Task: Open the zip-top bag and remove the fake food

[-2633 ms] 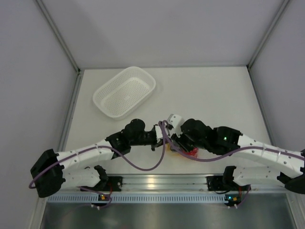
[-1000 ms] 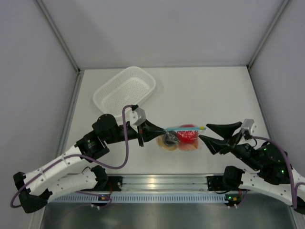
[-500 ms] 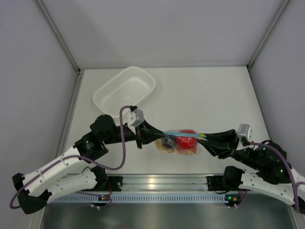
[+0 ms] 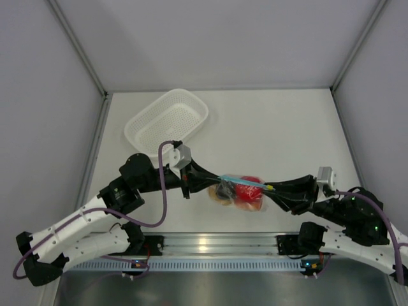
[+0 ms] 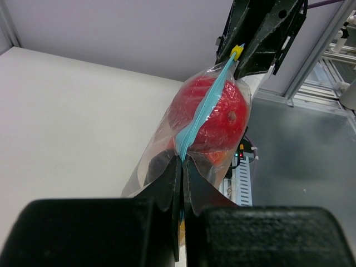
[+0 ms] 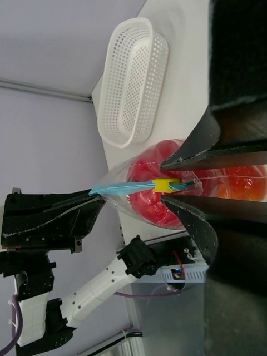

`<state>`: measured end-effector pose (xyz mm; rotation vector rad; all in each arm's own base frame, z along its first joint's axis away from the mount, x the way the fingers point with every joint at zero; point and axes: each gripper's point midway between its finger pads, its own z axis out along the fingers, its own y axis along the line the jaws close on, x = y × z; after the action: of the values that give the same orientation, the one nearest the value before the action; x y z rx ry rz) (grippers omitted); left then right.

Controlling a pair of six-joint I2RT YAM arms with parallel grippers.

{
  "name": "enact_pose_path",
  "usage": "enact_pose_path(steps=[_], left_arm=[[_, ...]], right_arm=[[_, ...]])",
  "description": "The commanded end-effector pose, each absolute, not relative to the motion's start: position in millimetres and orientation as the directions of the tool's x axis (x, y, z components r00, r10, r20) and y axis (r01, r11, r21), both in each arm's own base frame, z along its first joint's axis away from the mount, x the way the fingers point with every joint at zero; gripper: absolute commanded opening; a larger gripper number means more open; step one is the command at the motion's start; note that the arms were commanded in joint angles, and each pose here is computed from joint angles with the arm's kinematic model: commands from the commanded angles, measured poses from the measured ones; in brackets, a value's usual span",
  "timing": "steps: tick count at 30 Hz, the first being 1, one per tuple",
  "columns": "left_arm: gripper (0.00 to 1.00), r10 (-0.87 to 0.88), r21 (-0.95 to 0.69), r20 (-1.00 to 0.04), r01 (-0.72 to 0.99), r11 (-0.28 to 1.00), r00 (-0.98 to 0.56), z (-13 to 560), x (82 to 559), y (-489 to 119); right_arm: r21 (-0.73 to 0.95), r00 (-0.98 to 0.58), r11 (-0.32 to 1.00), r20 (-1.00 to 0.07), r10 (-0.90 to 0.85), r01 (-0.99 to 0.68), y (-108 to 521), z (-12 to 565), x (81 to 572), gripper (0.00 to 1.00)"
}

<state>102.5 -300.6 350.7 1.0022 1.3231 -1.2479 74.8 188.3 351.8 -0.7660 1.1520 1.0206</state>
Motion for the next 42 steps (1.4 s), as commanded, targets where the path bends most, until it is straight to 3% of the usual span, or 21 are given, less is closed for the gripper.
enact_pose_path(steps=[1,9,15,19,26,30,35,39,42], left_arm=[[0.00,-0.160,-0.104,-0.983,0.990,0.097,-0.087,381.1,99.3,-298.9],[0.00,-0.185,-0.110,-0.978,0.990,0.086,-0.093,385.7,96.5,-297.9],[0.00,-0.195,-0.113,-0.976,0.989,0.099,-0.092,387.9,97.7,-295.3],[0.00,-0.202,-0.116,-0.975,0.989,0.096,-0.095,388.0,98.1,-296.8],[0.00,-0.217,-0.128,-0.970,0.989,0.075,-0.109,391.9,95.7,-299.0],[0.00,-0.219,-0.129,-0.969,0.989,0.074,-0.110,392.3,95.6,-298.6],[0.00,-0.215,-0.132,-0.970,0.989,0.067,-0.115,391.0,94.5,-299.2],[0.00,-0.214,-0.137,-0.970,0.988,0.069,-0.119,389.7,95.0,-299.4],[0.00,-0.219,-0.139,-0.969,0.987,0.082,-0.118,390.4,97.0,-299.0]], right_arm=[[0.005,0.087,0.315,-0.957,0.278,-0.949,188.5,373.9,63.6,0.25],[0.006,0.087,0.323,-0.958,0.272,-0.946,189.1,367.9,65.6,0.25],[0.037,0.065,0.347,-0.958,0.279,-0.937,182.2,361.2,68.3,0.50],[0.058,0.052,0.337,-0.950,0.307,-0.940,179.5,363.7,65.6,0.52],[0.054,0.056,0.322,-0.945,0.322,-0.945,184.5,368.2,64.6,0.43],[0.044,0.069,0.318,-0.940,0.334,-0.947,186.5,373.3,64.6,0.32],[0.033,0.080,0.317,-0.938,0.338,-0.948,187.8,378.7,64.6,0.28],[0.021,0.089,0.317,-0.941,0.327,-0.948,189.2,380.4,64.9,0.13],[0.018,0.091,0.318,-0.942,0.323,-0.948,188.5,380.1,64.7,0.15]])
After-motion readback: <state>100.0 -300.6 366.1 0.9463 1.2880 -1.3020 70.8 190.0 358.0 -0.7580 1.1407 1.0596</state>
